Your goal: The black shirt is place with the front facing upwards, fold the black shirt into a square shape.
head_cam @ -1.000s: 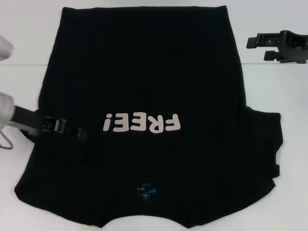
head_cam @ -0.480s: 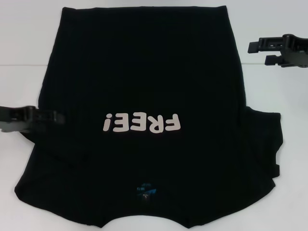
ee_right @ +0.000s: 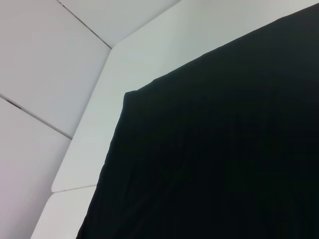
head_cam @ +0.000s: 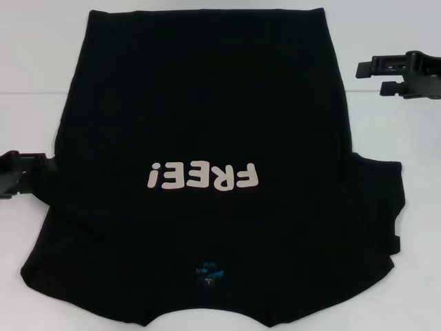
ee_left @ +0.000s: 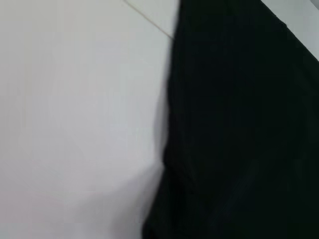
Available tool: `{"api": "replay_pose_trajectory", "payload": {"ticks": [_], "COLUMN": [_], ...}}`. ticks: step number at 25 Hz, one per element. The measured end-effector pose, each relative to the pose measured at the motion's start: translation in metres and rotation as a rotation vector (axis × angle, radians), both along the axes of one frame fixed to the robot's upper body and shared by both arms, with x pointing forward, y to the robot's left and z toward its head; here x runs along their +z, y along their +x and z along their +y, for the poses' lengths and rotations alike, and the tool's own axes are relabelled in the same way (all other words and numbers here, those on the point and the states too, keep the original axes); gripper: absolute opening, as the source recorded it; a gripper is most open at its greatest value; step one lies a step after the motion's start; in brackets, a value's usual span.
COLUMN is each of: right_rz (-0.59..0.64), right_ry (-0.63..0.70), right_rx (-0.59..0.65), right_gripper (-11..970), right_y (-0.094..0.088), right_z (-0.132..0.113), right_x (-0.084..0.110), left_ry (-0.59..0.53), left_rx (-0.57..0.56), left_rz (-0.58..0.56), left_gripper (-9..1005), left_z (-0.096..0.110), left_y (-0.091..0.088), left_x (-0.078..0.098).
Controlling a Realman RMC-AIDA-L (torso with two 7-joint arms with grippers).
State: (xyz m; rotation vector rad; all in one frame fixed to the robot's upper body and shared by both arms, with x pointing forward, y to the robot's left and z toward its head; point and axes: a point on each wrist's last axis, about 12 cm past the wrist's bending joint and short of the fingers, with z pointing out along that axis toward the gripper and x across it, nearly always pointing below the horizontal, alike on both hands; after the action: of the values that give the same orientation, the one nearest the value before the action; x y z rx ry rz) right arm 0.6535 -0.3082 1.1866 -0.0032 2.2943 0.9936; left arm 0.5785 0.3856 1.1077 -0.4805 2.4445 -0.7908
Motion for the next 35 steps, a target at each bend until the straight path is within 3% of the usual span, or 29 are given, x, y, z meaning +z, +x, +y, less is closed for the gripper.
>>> {"api": "replay_pose_trajectory", "payload": {"ticks": [20, 35], "right_rz": [-0.006, -0.001], "right_ry": [0.018, 0.017], "right_rx": [-0.019, -0.025], "right_gripper": [857, 856], "right_y": [0.001, 0.000], "right_z": [-0.002, -0.003], "right_x": [0.001, -0.002], "left_ry": [0.028, 0.041], "left_rx": [0.104, 0.081], "left_rz": [0.018, 0.013], "left_gripper": [721, 644], "left_z": [0.008, -0.005], "left_y": [0.001, 0.017], "left_x": [-0.021, -0.019]}}
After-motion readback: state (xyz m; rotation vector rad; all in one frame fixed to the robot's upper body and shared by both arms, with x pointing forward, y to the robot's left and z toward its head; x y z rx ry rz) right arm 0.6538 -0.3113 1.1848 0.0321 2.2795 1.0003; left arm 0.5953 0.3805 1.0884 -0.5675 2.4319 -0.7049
